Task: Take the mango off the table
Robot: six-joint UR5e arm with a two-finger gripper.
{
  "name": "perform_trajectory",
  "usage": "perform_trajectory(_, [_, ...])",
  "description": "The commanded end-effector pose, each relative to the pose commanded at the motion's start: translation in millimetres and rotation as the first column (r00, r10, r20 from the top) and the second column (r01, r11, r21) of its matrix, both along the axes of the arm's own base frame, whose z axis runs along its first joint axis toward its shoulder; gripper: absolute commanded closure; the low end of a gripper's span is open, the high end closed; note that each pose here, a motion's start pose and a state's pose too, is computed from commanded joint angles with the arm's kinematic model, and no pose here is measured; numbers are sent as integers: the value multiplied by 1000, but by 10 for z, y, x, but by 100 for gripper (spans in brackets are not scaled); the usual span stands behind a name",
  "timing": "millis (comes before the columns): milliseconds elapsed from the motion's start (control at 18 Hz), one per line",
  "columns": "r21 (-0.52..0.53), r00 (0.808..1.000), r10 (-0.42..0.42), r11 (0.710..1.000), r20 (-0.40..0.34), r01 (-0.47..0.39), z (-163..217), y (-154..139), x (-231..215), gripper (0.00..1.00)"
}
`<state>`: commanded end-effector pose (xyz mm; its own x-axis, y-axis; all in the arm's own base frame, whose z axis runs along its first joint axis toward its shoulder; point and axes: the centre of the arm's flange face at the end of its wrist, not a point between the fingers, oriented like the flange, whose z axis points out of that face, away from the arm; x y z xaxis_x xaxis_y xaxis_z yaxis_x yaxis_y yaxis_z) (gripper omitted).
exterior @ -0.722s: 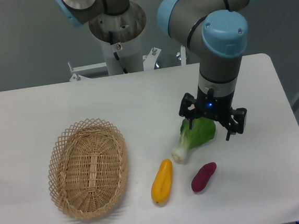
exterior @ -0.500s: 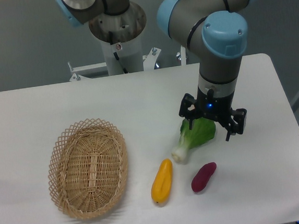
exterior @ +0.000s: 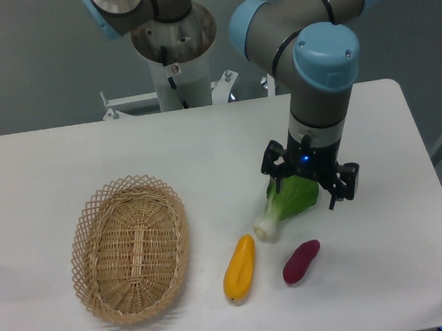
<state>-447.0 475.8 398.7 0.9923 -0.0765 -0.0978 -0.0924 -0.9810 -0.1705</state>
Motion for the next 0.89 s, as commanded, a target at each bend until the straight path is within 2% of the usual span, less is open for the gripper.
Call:
perform_trajectory(278, [-3,1000,-15,1000,4,15,-130,71,117,0])
perform_trajectory(389, [9,999,-27,1000,-17,27,-186,138,187,0])
perform_trajectory(667, [31,1000,12,999,-22,-11,-483,312,434,0])
perform_trajectory(889, [11,1000,-8,1000,5,8,-832,476,657,0])
